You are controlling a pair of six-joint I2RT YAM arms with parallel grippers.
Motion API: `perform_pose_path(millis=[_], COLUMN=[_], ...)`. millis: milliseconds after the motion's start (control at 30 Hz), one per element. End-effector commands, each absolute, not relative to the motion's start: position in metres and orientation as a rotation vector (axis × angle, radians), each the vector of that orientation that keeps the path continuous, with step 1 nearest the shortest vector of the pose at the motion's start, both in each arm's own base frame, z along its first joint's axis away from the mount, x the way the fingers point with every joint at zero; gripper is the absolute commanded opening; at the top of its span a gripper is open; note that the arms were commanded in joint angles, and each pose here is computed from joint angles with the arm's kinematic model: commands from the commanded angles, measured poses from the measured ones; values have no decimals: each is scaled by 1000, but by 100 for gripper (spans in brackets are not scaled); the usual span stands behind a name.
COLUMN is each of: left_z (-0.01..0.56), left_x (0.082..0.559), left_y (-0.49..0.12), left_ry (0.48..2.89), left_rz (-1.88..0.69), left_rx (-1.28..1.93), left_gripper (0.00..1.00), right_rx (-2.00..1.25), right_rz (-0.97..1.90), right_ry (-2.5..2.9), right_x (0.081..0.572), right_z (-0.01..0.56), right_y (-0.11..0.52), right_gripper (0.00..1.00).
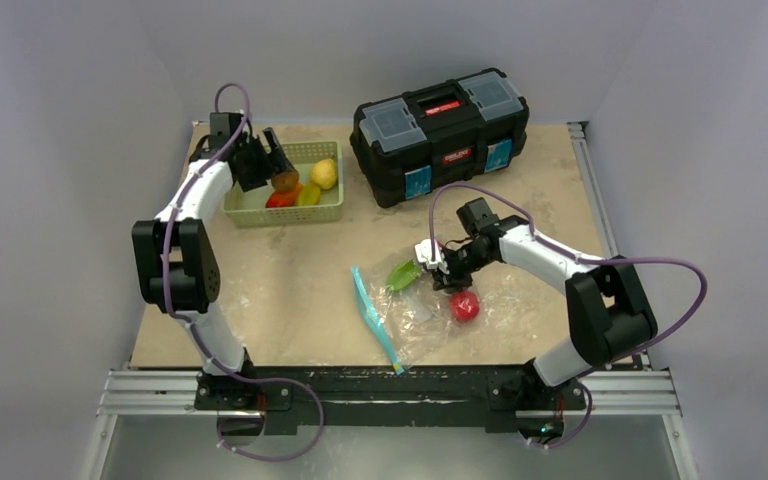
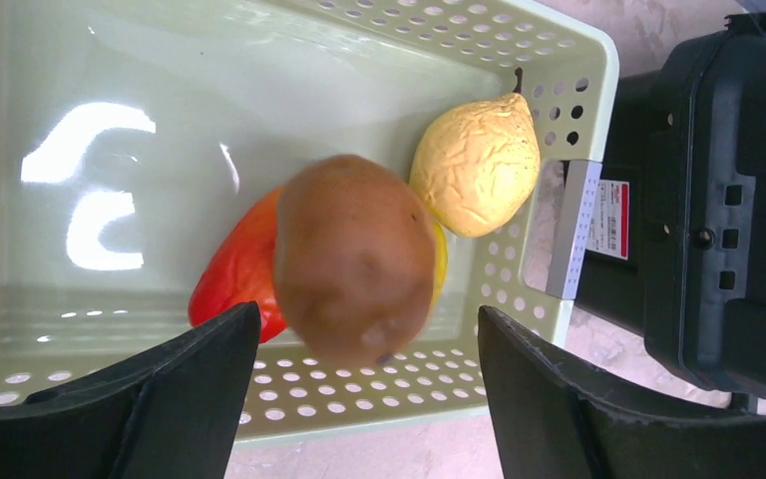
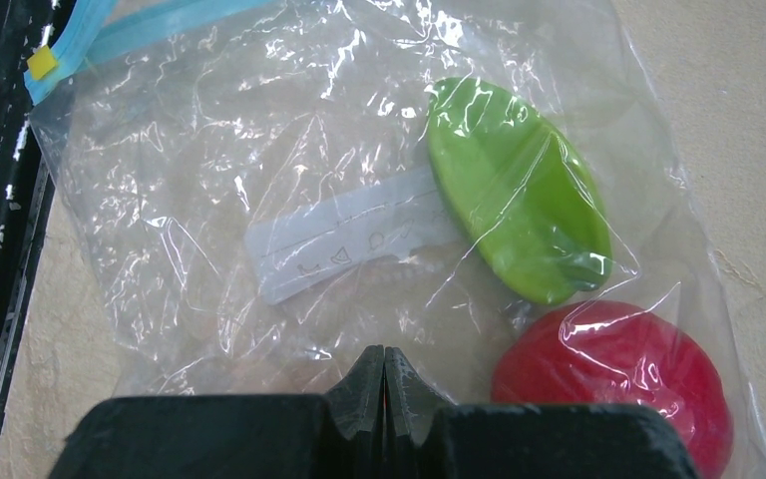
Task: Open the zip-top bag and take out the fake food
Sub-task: Place the fake vegetable in the bin.
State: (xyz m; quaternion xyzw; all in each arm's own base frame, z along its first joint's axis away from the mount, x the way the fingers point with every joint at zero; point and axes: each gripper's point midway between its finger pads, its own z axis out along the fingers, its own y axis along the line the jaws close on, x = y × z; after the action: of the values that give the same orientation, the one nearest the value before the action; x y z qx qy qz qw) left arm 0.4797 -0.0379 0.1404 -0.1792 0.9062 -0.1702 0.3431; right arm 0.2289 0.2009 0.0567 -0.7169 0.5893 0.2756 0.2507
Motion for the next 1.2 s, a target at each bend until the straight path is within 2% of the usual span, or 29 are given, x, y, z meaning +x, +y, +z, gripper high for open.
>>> perform_pose_path(millis=[0, 67, 433, 533, 800, 1167], left_z=[187, 195, 245, 245, 225, 226], left_x=[487, 485, 443, 422, 366, 302], left_y=[-29, -27, -27, -26, -23, -66], left_ry=[2241, 2222, 2066, 2051, 2054, 2055], left_rz=[-446, -437, -440, -433, -522, -773], left_rx=[-435, -423, -354, -370, -457, -273], left_gripper=[81, 87, 92, 100, 100, 99], right_rx=[-1934, -1933, -1925, -1924, -1920, -1916], right_rz=[732, 732, 728, 730, 731, 728], right_ry=[1529, 1531, 1522, 1516, 1502, 1489], right_x=[235, 235, 235, 234, 233, 232], right_z=[77, 77, 81, 82, 85, 88], right_y=[206, 206, 205, 206, 206, 206], right_gripper=[2, 2, 2, 2, 2, 3])
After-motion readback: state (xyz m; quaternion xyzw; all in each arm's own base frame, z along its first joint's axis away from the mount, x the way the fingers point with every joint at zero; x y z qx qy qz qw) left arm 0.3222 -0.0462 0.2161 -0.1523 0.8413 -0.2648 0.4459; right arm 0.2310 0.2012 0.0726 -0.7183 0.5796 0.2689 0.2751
